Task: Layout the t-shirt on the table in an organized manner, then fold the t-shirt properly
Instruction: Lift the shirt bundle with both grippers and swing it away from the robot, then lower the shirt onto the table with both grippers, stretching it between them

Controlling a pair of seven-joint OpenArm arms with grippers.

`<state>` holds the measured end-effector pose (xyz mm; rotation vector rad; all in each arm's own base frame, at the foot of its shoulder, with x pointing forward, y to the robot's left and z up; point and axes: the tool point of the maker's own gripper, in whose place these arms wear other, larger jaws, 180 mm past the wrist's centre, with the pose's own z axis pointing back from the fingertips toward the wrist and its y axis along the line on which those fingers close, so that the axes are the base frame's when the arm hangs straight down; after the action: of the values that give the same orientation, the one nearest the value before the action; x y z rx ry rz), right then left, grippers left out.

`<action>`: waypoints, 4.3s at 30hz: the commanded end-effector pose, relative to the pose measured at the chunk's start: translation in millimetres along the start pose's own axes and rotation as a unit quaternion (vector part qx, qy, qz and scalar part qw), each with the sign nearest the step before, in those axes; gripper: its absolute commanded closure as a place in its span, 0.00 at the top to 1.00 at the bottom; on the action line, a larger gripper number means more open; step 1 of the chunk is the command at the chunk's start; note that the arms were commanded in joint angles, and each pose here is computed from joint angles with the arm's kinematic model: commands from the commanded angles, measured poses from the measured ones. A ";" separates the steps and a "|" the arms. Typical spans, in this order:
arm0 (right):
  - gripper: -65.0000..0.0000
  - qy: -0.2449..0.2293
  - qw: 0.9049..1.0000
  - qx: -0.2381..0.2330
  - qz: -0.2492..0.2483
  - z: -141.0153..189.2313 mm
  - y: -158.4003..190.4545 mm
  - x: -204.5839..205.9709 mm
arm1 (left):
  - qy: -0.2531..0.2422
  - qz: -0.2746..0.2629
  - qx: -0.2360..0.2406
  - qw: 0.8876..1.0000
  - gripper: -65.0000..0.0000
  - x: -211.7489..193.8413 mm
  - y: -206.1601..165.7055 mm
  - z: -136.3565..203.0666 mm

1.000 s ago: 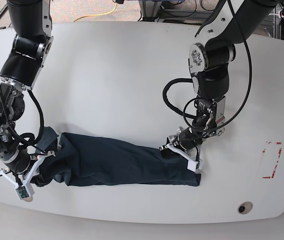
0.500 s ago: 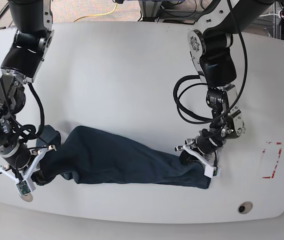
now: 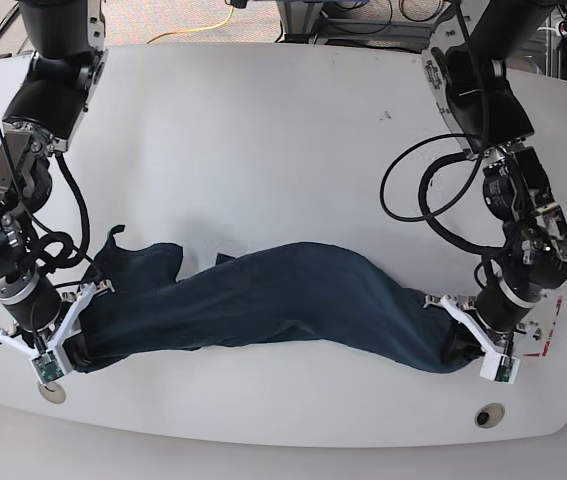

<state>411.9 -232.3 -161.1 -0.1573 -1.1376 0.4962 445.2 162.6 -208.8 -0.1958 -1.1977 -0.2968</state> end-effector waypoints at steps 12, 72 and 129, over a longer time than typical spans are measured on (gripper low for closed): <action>0.00 -0.052 0.997 -0.042 -0.026 -2.8 -58.2 50.3 | -0.137 -0.080 0.040 0.986 0.00 154.5 21.2 40.6; 0.00 -0.051 0.995 -0.088 -0.016 15.8 -133.5 115.1 | -0.268 -0.137 0.104 0.948 0.00 313.1 26.7 123.5; 0.00 0.201 0.978 0.047 -0.039 11.3 36.3 -137.2 | 0.141 0.017 0.047 0.989 0.00 -96.3 31.6 86.5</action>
<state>324.1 -265.9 -304.1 -0.1337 -0.6163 0.4223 330.4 229.3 -286.3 -0.0923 -0.8547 -0.2257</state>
